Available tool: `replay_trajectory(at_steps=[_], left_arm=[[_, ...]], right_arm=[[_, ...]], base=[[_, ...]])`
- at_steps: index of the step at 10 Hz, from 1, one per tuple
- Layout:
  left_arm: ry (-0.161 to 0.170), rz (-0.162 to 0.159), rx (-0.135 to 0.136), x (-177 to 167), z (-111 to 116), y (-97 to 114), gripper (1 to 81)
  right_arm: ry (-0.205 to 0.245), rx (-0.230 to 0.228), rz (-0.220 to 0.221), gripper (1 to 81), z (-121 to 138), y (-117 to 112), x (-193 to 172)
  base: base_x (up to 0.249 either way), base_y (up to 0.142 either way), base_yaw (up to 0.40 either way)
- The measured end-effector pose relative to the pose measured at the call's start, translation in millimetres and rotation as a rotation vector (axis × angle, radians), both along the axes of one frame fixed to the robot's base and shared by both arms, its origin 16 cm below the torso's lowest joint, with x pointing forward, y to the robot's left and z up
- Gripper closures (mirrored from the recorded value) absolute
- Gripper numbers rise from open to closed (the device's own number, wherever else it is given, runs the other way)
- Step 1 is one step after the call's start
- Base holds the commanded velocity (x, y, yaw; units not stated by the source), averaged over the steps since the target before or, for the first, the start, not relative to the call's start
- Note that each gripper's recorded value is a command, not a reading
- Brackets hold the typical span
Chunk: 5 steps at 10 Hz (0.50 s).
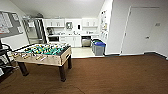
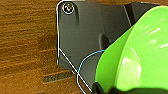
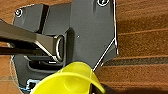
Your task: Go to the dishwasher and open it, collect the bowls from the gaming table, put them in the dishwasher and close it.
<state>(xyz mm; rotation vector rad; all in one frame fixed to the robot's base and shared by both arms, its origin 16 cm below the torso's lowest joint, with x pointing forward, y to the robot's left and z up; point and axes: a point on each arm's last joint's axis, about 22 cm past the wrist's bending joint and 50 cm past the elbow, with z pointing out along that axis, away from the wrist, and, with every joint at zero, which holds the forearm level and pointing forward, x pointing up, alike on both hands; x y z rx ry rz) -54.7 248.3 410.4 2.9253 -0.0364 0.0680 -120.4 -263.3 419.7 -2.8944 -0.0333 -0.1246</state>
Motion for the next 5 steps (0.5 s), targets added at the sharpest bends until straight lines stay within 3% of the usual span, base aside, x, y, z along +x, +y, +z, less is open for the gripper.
replay_trajectory(at_steps=[5], left_arm=[[0.0, 0.0, 0.001, 0.1, 0.0, 0.7, 81.1]], right_arm=[[0.0, 0.001, 0.001, 81.1, 0.0, 0.9, -0.4]], base=[[0.138, 0.0, 0.0]])
